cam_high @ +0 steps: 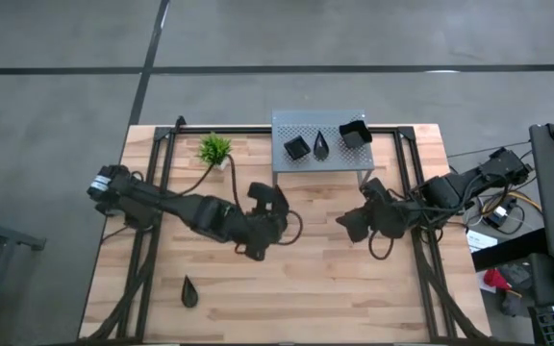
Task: Pick & Place Mini shaped plates
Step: Stack the black drop-shaped plate on top of the black drop-shaped plate on the shelf
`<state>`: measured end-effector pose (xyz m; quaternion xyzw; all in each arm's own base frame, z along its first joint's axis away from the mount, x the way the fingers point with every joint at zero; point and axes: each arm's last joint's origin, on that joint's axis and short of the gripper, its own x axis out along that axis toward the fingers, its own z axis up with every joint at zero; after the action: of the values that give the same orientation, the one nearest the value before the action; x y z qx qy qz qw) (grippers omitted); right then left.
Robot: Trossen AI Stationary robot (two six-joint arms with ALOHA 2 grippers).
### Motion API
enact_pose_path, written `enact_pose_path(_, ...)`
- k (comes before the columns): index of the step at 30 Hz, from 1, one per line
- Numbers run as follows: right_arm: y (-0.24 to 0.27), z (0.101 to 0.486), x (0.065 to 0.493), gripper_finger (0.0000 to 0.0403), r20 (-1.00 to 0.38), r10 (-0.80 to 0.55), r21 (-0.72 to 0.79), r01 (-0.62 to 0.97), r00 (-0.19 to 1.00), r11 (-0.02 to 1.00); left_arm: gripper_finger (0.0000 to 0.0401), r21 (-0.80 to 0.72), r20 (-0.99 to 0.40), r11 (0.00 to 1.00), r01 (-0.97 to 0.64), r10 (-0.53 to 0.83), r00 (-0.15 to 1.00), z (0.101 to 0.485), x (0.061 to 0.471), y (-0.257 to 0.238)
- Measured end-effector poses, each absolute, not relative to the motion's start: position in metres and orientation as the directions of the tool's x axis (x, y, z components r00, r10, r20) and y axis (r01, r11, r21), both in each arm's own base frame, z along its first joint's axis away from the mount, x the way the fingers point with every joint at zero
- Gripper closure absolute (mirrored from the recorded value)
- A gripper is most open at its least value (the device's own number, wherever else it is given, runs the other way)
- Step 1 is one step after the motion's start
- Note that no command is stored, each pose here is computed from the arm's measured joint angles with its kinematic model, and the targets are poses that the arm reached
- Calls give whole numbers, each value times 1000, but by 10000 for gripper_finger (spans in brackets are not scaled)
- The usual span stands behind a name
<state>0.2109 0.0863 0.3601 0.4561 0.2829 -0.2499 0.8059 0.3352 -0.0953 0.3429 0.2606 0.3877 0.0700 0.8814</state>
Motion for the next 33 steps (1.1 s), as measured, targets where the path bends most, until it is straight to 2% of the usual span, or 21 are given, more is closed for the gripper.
enact_pose_path(5,81,364,217,202,-638,-184,646,650,748,402,401,524,-629,845,105,302,716,349,343,-83)
enact_pose_path(12,83,358,236,202,-548,-363,698,651,754,298,401,523,-633,850,58,342,694,348,349,-57)
enact_pose_path(20,98,330,279,202,-536,-396,730,645,746,228,401,554,-636,828,85,354,686,349,351,-46)
enact_pose_path(25,102,312,295,202,-545,-437,736,658,715,159,401,516,-653,844,143,280,704,353,347,-48)
enact_pose_path(33,104,308,312,202,-475,-468,800,587,745,123,401,513,-675,841,170,274,685,352,344,-48)
